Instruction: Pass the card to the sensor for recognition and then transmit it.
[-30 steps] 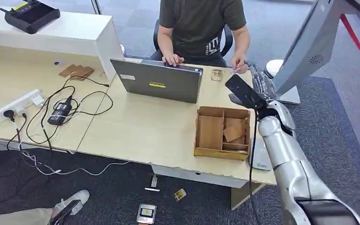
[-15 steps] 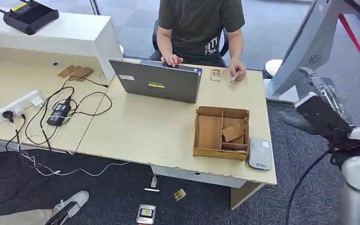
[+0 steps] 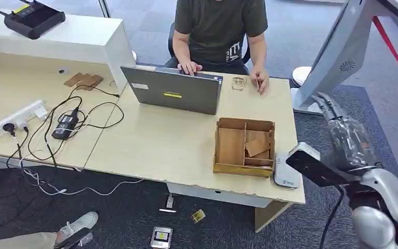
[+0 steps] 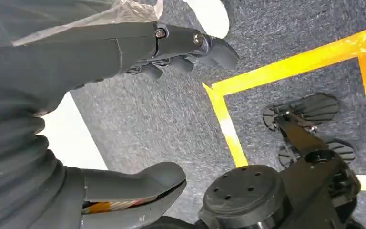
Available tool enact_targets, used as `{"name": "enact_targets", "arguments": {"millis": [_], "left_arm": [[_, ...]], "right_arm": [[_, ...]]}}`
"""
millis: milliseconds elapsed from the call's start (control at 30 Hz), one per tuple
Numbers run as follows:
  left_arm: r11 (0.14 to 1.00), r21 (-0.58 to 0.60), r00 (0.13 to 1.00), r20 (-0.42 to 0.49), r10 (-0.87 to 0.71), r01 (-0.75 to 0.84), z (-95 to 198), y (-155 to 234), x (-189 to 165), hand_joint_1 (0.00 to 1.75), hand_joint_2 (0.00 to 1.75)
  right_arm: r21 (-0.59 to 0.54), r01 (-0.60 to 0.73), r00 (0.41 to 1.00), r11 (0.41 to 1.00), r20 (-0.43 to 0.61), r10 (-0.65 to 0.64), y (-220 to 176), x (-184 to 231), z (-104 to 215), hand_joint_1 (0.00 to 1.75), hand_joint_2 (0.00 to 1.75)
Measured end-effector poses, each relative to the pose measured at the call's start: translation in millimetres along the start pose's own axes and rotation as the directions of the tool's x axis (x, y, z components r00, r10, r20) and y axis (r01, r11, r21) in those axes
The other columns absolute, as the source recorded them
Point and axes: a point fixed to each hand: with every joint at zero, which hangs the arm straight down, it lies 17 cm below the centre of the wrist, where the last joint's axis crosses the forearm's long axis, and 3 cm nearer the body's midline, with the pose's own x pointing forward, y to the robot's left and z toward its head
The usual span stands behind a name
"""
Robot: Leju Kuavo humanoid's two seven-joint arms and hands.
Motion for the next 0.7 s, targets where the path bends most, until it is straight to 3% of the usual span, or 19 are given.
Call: {"name": "enact_targets", "arguments": {"millis": [267,467,700], "left_arm": [[0.999,0.037,0.998,0.063,0.018,-0.02,0,11,21,0.0,1.75],[0.996,0.054,0.994,0.086,0.061,-0.066,-4,20,25,0.0,1.75],[0.984,0.056,0.982,0.096,0.165,-0.171,-10,23,24,0.0,1.75]], "right_arm": [[0.118,-0.029,0.999,0.993,-0.033,0.033,115,5,-14,0.0,1.75],[0.186,-0.05,0.996,0.981,-0.063,0.062,169,-6,-21,0.0,1.75],[0.245,-0.073,0.989,0.967,-0.105,0.101,200,-16,-18,0.0,1.75]]}}
